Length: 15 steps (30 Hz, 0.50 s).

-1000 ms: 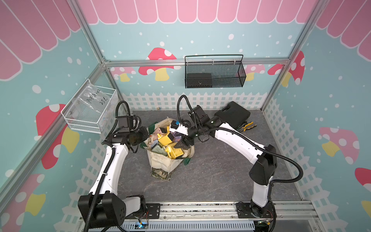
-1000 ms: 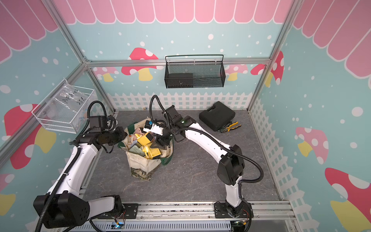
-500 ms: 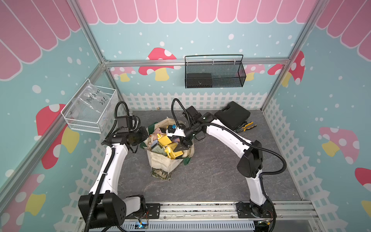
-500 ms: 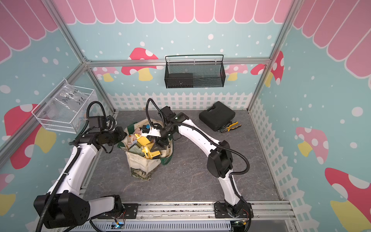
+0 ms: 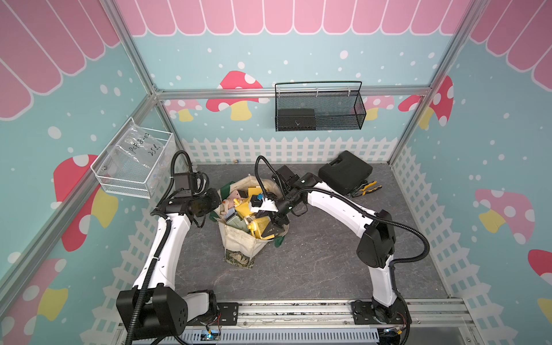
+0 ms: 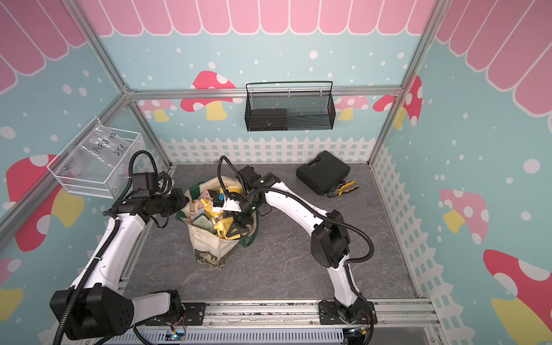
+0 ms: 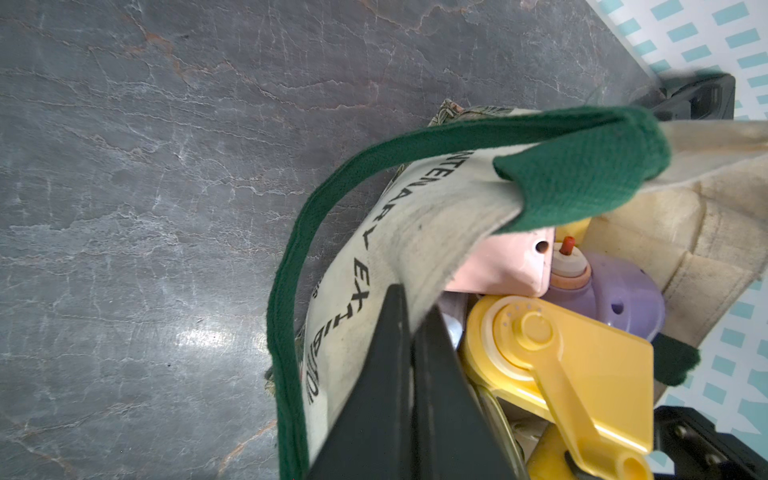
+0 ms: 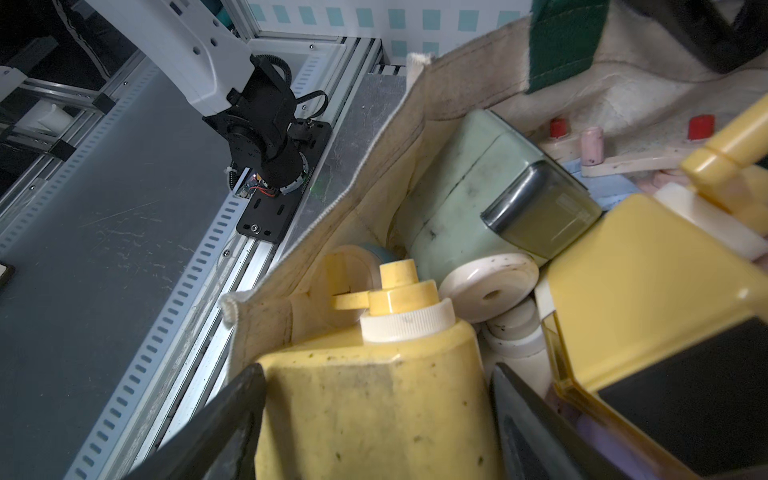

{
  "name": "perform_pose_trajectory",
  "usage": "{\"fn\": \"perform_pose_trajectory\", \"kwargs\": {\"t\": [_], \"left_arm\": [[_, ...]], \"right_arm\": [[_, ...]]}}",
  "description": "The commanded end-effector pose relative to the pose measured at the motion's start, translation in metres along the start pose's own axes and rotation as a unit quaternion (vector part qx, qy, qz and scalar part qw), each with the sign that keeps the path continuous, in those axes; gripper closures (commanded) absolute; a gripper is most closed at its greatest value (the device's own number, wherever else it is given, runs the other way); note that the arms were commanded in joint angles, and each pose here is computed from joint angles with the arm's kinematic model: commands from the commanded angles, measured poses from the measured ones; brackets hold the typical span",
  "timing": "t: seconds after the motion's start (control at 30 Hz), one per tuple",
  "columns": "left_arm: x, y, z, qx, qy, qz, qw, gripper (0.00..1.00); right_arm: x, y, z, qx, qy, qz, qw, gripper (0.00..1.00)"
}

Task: Take out the pencil sharpeners from the tote bags
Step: Pick up the pencil sharpener from the canvas bag.

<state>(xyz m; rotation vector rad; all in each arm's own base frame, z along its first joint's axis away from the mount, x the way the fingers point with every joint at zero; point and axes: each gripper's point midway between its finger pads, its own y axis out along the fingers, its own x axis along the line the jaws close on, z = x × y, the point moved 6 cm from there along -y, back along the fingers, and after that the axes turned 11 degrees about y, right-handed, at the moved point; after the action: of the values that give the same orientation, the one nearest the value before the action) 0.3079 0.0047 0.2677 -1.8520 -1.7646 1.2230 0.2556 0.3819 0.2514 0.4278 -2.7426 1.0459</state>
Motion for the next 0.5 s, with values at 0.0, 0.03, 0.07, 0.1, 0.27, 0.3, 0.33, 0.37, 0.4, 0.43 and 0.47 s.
{"fn": "perform_pose_trajectory", "kwargs": {"t": [0.0,0.03,0.07,0.1,0.27,0.3,0.33,0.37,0.4,0.43,0.47], "left_arm": [[-0.008,-0.01,-0.018,-0.051,0.013,0.018,0.998,1.0],[-0.007,-0.009,-0.018,-0.051,0.012,0.018,0.998,1.0],[-0.007,-0.009,-0.017,-0.05,0.012,0.018,0.999,1.0],[-0.007,-0.009,-0.017,-0.05,0.012,0.018,0.999,1.0],[-0.007,-0.009,-0.017,-0.049,0.012,0.019,0.999,1.0],[-0.008,-0.009,-0.017,-0.05,0.012,0.019,0.999,1.0],[-0.008,-0.01,-0.018,-0.05,0.013,0.019,0.998,1.0],[-0.008,-0.009,-0.017,-0.05,0.012,0.019,0.999,1.0],[-0.007,-0.01,-0.018,-0.05,0.012,0.018,0.998,1.0],[-0.007,-0.009,-0.018,-0.05,0.012,0.018,0.999,1.0],[-0.007,-0.009,-0.017,-0.05,0.012,0.016,0.999,1.0]], "right_arm": [[-0.003,0.028,0.041,0.095,0.022,0.013,0.995,0.14],[-0.001,0.026,0.042,0.098,0.022,0.018,0.995,0.14],[0.001,0.024,0.044,0.099,0.022,0.023,0.995,0.14],[0.003,0.021,0.045,0.099,0.02,0.028,0.994,0.14],[0.019,0.007,0.042,0.082,0.013,0.044,0.996,0.14],[0.022,0.008,0.042,0.078,0.012,0.041,0.996,0.14],[0.022,0.01,0.045,0.077,0.016,0.036,0.996,0.14],[0.03,0.003,0.041,0.068,0.008,0.039,0.997,0.14],[0.031,0.002,0.042,0.067,0.008,0.037,0.997,0.14],[0.033,0.002,0.043,0.066,0.008,0.034,0.997,0.14],[0.036,0.001,0.044,0.062,0.007,0.03,0.998,0.14]]}}
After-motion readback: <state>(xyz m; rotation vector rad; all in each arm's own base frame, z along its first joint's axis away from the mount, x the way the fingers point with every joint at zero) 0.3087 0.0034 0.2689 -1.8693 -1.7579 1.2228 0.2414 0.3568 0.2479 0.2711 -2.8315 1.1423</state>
